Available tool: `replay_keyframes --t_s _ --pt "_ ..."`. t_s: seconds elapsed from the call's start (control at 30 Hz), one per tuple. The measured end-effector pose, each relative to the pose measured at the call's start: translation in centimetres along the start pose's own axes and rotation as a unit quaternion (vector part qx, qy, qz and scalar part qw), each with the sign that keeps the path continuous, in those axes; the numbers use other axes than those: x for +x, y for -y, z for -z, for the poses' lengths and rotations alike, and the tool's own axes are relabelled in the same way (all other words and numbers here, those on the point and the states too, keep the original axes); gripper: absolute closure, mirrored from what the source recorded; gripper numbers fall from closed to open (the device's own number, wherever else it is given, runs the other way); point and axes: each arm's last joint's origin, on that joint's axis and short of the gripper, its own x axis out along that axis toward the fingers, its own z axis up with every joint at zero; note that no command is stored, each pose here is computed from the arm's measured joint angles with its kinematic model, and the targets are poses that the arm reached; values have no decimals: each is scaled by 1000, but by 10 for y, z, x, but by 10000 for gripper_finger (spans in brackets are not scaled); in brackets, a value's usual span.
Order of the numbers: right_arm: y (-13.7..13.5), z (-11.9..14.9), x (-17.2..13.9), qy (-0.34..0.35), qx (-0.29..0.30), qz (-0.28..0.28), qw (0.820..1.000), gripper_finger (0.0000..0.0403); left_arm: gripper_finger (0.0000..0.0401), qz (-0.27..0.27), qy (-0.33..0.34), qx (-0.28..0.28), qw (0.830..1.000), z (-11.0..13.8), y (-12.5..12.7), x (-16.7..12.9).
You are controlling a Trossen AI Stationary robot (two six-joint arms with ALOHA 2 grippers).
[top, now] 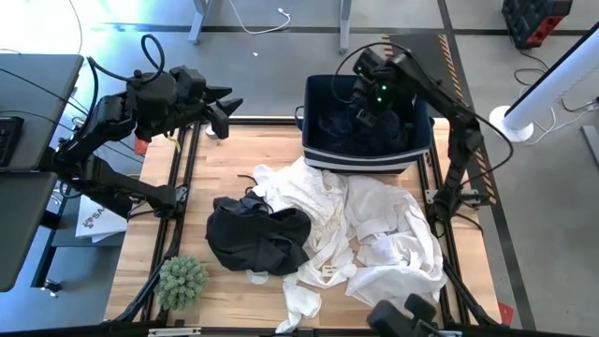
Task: Sort clothes
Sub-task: Put the blue polo into the blue laundry organizer
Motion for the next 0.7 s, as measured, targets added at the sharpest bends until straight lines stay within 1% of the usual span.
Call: replay_keyframes --t_s 0.1,0.23,0.3,0.37,0.4,0.47,0.53,0.6,0.7 --pt "9 1 1 1 16 2 1000 256 192 7 -2 0 1000 0 1 0" --pt "13 17 -23 33 46 9 998 191 192 19 -5 -8 1000 1 4 -2" --pt "12 28 -39 56 79 17 995 173 192 21 -10 -7 1000 2 5 -2" --pt "10 41 -57 85 117 19 989 167 192 21 -16 -8 1000 4 5 -3" --pt "7 46 -65 102 127 18 986 166 192 20 -20 -9 1000 5 5 -2" --pt "1 52 -79 147 118 13 982 166 192 18 -25 -16 999 6 5 -1" --pt "-5 50 -89 199 81 3 977 166 192 15 -33 -18 999 7 6 1" --pt "-9 44 -94 242 42 -22 969 167 192 14 -36 -17 999 8 7 3" --pt "-11 32 -90 267 11 -65 961 173 192 10 -45 -11 999 10 9 8"
